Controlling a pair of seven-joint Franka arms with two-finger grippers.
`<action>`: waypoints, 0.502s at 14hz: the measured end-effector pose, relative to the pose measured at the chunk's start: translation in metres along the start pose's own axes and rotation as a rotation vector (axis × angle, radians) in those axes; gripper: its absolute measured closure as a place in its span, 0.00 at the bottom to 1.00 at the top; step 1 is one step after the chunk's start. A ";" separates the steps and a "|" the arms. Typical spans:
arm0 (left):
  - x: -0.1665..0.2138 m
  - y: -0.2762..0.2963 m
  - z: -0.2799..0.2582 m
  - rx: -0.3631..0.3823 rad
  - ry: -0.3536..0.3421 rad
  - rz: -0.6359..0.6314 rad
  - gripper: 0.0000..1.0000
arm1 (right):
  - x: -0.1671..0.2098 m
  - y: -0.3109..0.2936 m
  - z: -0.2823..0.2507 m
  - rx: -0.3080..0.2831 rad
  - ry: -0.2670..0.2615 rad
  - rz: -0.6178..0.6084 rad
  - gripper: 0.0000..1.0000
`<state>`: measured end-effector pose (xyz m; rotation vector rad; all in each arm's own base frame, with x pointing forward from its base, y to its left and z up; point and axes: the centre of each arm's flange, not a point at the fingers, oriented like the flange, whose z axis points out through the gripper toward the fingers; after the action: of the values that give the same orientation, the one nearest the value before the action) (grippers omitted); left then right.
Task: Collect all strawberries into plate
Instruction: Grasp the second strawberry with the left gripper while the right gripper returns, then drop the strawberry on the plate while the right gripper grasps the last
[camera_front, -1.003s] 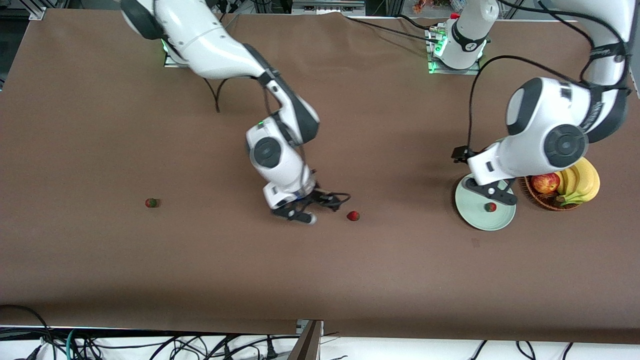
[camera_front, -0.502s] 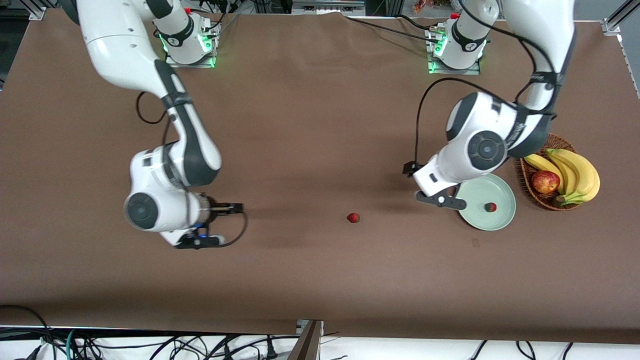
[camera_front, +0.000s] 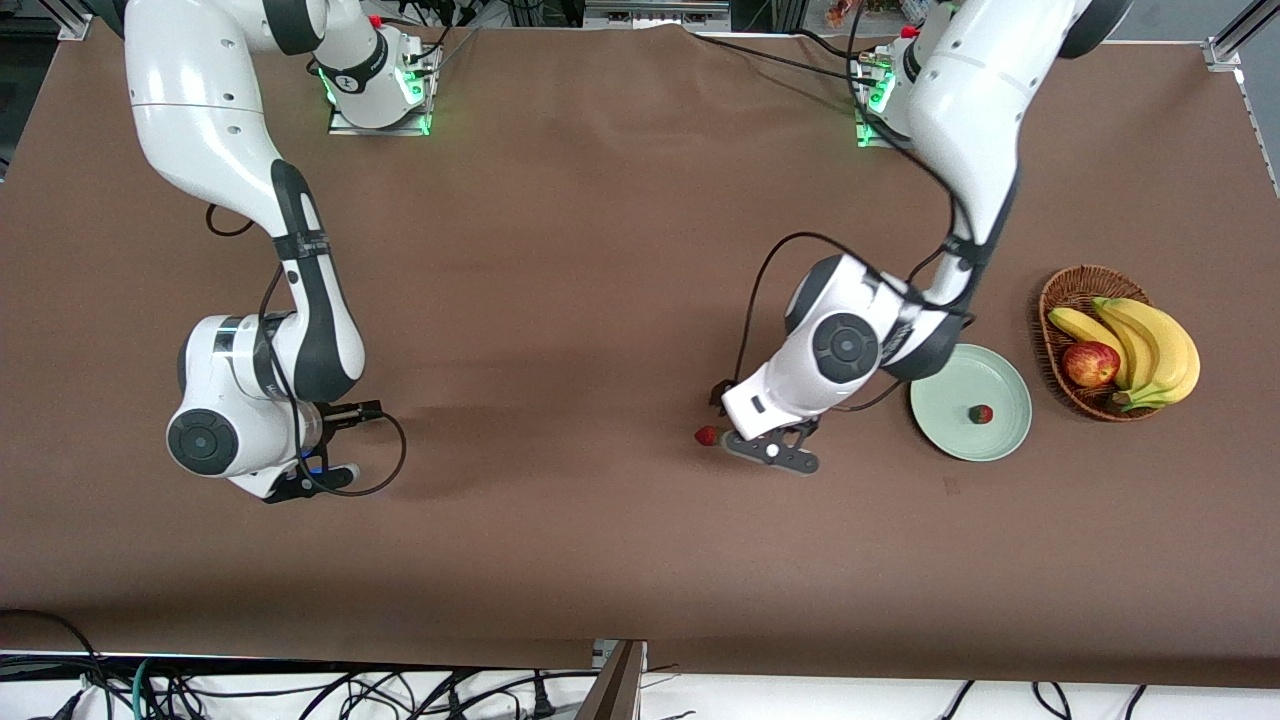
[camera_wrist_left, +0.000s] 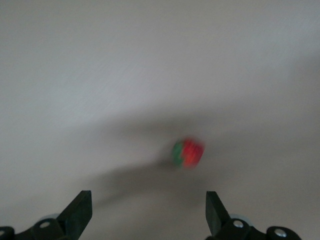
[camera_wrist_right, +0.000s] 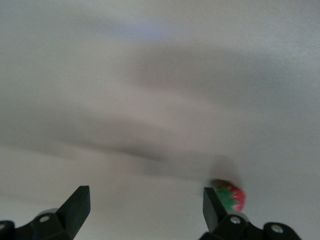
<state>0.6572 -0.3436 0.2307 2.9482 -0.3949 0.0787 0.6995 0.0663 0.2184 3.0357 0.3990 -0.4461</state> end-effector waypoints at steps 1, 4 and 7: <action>0.002 0.005 0.018 -0.010 0.035 0.005 0.00 | -0.002 0.008 0.006 -0.003 0.000 -0.005 0.00; -0.003 0.018 0.050 -0.019 0.043 0.021 0.00 | -0.009 0.035 0.020 0.001 -0.004 -0.031 0.00; -0.005 0.025 0.053 -0.019 0.040 0.031 0.00 | -0.020 0.070 0.028 0.018 -0.012 -0.042 0.00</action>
<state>0.6469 -0.3749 0.1821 2.9172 -0.4338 0.1365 0.6916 -0.0082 0.1975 3.0451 0.4617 -0.4727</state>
